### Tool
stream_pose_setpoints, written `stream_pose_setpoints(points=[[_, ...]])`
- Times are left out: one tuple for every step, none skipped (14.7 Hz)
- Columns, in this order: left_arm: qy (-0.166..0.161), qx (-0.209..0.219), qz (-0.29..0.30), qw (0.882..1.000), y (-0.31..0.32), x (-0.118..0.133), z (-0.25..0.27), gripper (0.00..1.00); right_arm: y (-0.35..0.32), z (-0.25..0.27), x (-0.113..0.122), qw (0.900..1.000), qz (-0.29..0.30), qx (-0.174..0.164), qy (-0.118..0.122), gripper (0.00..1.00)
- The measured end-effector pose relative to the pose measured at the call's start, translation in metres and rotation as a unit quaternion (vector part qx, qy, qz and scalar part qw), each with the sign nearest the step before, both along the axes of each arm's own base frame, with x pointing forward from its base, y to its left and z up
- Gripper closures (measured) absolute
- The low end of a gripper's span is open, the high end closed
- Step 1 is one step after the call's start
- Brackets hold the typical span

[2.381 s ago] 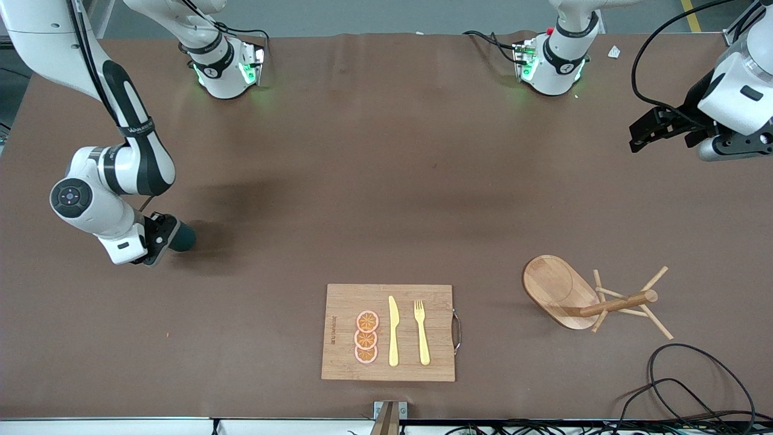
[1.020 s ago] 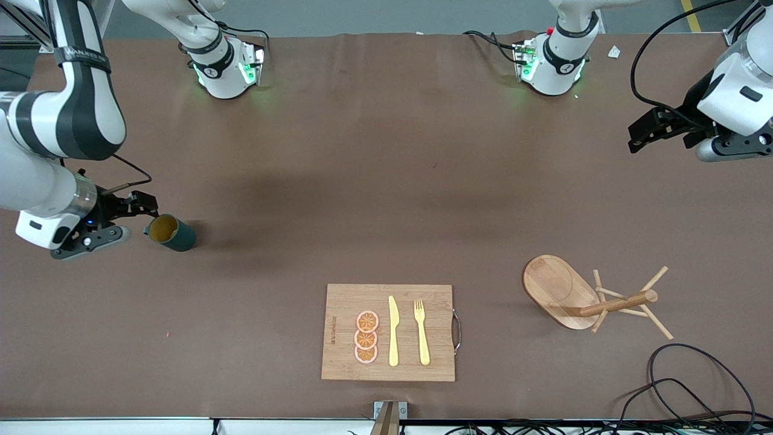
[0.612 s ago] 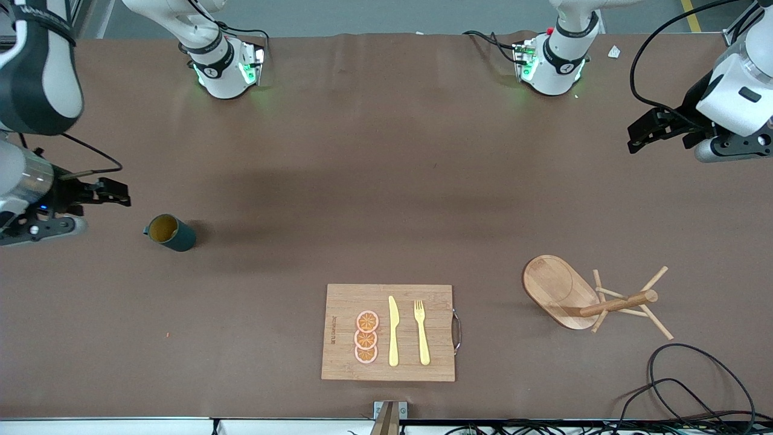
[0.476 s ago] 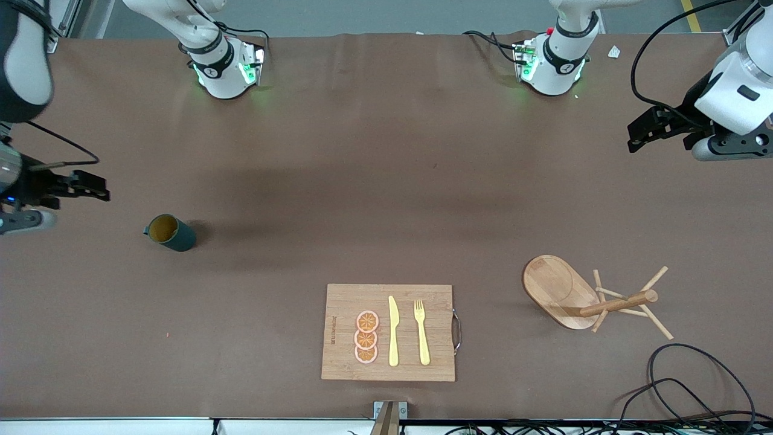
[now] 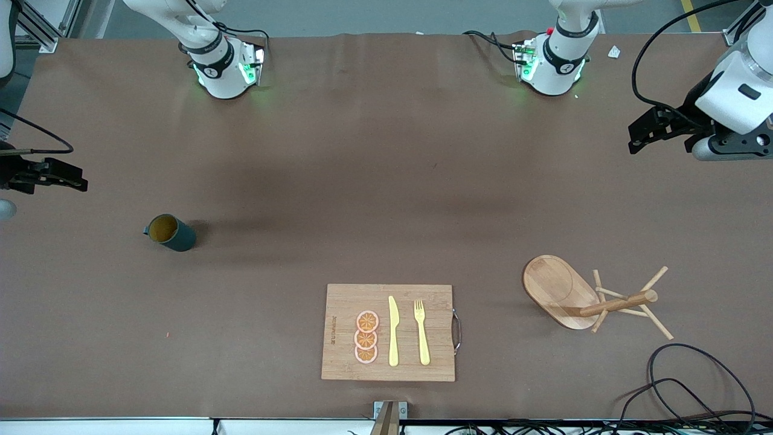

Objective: Transfer cup from left to right arm and place

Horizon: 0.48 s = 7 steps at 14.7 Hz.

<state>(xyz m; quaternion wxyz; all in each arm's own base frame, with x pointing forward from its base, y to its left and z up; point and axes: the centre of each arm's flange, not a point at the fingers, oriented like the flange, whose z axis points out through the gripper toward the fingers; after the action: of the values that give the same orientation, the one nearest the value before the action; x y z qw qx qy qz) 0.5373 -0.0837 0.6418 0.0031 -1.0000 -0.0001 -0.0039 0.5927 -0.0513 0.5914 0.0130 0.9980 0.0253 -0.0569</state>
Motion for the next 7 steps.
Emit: stream_pose_setpoints(points=[[-0.005,-0.001,0.000,1.000,0.000,0.001,0.001,0.00,0.001,0.004,-0.001,1.000,0.000,0.001,0.000,0.00],[-0.009,-0.001,0.000,1.000,-0.001,0.001,0.002,0.00,0.001,0.007,-0.003,1.000,-0.003,0.002,0.004,0.00],[-0.018,-0.002,-0.001,1.000,-0.001,0.001,0.002,0.00,0.002,0.008,-0.004,1.000,-0.005,0.005,0.011,0.00],[-0.026,-0.001,-0.001,1.000,-0.002,-0.001,0.002,0.00,0.003,0.007,-0.006,1.000,-0.006,0.011,0.018,0.00],[-0.030,-0.001,-0.001,1.000,-0.002,-0.004,0.002,0.00,0.003,0.006,-0.008,1.000,-0.006,0.017,0.023,0.00],[-0.032,0.000,-0.001,0.999,-0.003,-0.007,0.002,0.00,0.004,0.006,-0.009,0.999,-0.006,0.020,0.027,0.00],[-0.033,0.001,-0.002,0.999,-0.003,-0.010,0.002,0.00,0.005,0.005,-0.009,0.999,-0.006,0.021,0.030,0.00]])
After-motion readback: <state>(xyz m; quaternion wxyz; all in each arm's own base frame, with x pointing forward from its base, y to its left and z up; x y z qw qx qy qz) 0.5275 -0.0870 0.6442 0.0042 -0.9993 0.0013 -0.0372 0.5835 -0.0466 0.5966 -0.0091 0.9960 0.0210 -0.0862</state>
